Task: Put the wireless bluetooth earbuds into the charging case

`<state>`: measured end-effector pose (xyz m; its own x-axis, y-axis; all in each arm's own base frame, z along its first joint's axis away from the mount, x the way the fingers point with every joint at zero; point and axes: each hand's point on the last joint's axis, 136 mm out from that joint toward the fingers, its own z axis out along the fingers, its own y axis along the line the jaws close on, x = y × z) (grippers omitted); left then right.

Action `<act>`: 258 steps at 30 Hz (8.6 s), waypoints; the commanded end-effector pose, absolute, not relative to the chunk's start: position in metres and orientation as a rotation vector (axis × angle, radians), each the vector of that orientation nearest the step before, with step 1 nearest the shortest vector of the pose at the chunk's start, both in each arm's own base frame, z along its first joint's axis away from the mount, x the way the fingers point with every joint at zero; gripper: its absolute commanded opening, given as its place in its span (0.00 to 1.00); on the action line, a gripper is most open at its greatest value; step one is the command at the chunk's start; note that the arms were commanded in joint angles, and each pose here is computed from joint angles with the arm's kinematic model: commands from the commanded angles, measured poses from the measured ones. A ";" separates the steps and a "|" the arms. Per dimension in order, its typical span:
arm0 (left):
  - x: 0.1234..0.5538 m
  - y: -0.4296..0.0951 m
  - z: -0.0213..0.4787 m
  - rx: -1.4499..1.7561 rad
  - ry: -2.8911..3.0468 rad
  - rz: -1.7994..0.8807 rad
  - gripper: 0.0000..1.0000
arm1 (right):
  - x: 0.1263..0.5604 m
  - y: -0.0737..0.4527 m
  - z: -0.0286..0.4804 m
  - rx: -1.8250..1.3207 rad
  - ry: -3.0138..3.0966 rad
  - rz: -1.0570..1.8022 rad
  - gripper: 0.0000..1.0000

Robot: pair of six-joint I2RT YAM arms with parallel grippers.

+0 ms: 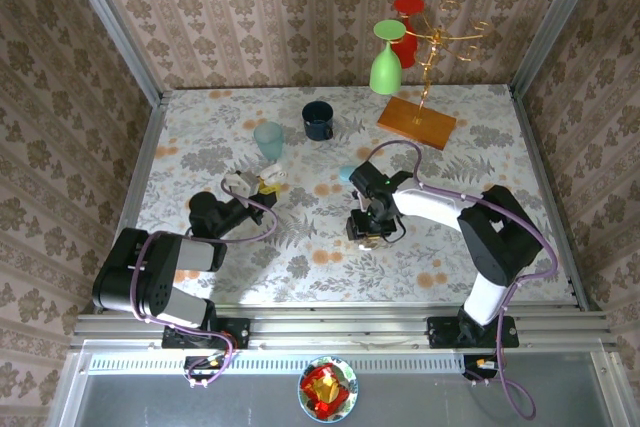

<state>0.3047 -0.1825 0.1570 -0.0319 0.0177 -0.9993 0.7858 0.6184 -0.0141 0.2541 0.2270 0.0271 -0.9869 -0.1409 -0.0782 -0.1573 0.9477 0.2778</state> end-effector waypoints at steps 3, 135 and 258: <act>0.305 -0.186 0.167 0.736 1.441 -0.703 0.02 | 0.238 0.231 0.018 -0.244 3.084 0.522 0.53; 0.255 -0.249 0.161 1.000 1.364 -1.039 0.03 | 0.294 0.228 0.189 -0.510 2.187 0.556 0.11; 0.279 -0.215 0.172 0.813 1.419 -0.886 0.02 | 0.552 0.245 -0.004 0.517 2.568 0.744 0.26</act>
<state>0.2808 -0.2151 0.1696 -0.0674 -0.0311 -0.9972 0.8765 0.4757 -0.0741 0.5619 0.2523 0.0299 -0.8205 0.4670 -0.3297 0.1815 0.7597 0.6244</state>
